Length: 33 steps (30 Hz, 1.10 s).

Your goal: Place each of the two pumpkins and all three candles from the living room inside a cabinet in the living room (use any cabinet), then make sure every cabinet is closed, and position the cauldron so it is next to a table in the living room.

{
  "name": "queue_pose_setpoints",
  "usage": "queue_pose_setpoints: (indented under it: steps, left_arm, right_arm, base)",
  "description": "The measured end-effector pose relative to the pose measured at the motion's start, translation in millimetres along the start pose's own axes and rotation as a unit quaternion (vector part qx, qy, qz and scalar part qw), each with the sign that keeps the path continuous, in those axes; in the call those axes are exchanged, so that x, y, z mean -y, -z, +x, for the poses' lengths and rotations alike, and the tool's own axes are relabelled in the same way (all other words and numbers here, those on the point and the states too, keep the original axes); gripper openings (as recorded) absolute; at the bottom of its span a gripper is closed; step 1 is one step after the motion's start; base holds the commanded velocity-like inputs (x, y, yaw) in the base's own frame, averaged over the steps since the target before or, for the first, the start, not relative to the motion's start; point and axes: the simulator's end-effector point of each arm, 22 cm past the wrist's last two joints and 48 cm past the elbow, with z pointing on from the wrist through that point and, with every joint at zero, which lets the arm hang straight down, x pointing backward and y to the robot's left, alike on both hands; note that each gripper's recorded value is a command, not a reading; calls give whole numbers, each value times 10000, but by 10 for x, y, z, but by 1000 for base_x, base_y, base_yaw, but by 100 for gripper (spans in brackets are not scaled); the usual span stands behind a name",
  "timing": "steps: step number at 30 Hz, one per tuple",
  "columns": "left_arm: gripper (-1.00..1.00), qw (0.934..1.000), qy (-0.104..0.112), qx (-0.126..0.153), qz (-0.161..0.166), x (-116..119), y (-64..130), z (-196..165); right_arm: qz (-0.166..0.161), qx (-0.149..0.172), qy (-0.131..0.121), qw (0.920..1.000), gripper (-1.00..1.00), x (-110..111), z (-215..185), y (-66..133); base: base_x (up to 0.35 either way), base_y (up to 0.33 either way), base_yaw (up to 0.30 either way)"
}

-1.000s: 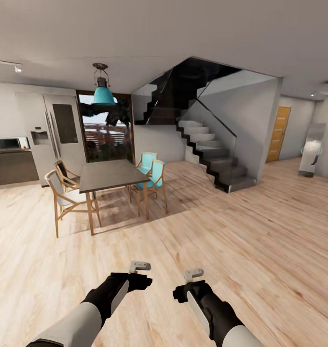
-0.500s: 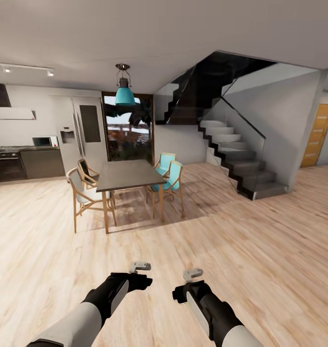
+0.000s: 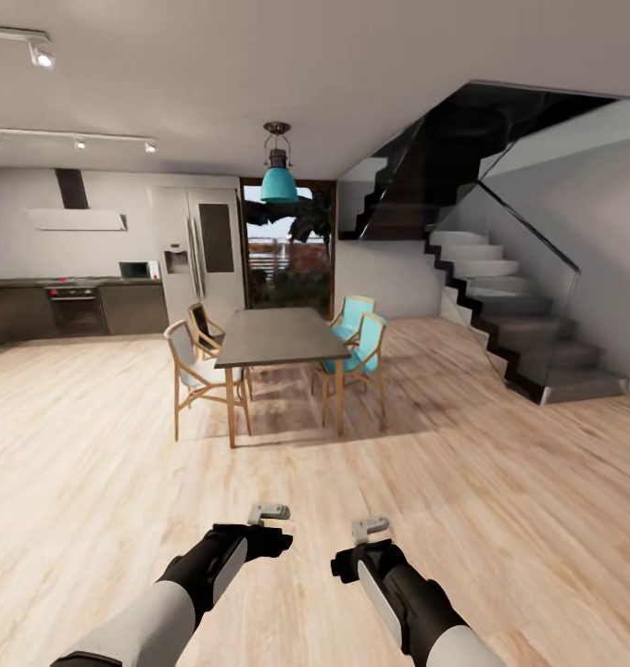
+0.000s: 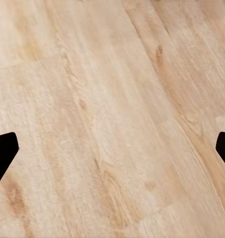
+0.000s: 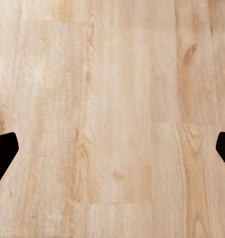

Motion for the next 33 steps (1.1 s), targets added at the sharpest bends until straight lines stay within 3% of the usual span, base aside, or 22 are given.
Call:
queue_pose_setpoints:
  steps: [33]
  left_arm:
    - [100, 10000, 1, -13, 0, -2, -2, 12]
  right_arm:
    - [-1, -1, 5, 10000, 100, -2, 2, 0]
  base:
    - [255, -64, 291]
